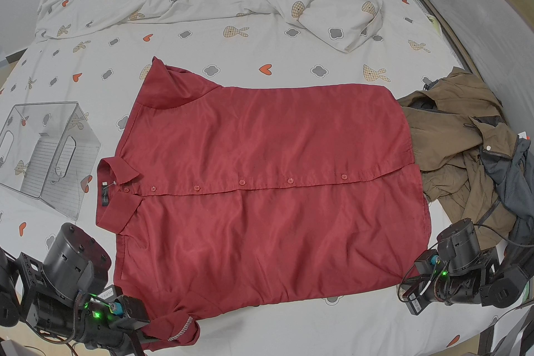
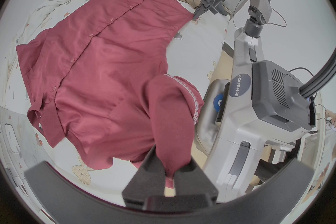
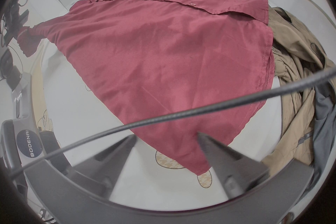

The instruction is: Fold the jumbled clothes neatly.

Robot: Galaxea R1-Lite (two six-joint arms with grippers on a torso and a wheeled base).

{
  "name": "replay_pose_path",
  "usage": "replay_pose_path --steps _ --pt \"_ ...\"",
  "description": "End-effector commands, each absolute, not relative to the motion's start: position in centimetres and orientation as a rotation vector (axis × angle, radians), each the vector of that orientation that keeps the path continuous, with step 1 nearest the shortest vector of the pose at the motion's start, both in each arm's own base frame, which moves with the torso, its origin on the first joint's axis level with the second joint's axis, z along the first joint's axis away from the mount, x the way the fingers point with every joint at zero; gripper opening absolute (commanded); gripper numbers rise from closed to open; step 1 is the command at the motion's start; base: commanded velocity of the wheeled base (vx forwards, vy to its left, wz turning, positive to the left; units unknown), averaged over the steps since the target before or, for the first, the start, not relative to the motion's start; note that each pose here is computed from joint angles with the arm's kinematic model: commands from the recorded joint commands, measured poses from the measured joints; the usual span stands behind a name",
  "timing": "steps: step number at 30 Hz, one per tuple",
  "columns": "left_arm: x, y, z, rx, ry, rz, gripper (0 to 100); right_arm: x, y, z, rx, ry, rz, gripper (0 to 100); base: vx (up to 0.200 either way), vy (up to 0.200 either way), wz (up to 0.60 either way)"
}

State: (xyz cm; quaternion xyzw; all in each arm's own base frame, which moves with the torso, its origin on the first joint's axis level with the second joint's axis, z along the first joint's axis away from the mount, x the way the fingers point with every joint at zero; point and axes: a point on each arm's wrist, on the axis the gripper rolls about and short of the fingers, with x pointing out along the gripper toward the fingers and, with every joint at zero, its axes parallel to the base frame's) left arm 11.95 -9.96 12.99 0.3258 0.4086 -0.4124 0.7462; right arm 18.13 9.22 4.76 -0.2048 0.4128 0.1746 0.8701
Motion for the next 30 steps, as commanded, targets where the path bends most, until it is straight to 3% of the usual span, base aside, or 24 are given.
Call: replay_pose_path --steps 1,9,18,27,30 --pt "11.8 -9.8 13.1 0.711 0.888 -0.902 0 17.6 9.0 5.2 -0.425 0.846 0.371 0 0.000 0.000 0.00" --pt "11.0 -9.4 12.1 0.704 0.974 -0.955 0 14.3 8.2 7.0 -0.392 0.757 0.468 0 0.000 0.000 0.00" --pt "9.9 -8.9 11.3 0.668 1.054 -1.045 0 10.9 7.9 5.5 -0.456 0.823 0.578 0 0.000 0.000 0.00" --pt "10.7 -8.9 11.9 0.655 1.027 -1.000 0 11.9 8.3 6.2 -0.433 0.784 0.556 0 0.000 0.000 0.00" --pt "12.2 -8.9 13.1 0.668 0.987 -0.882 0 13.9 8.5 7.6 -0.385 0.719 0.499 0 0.000 0.000 0.00"
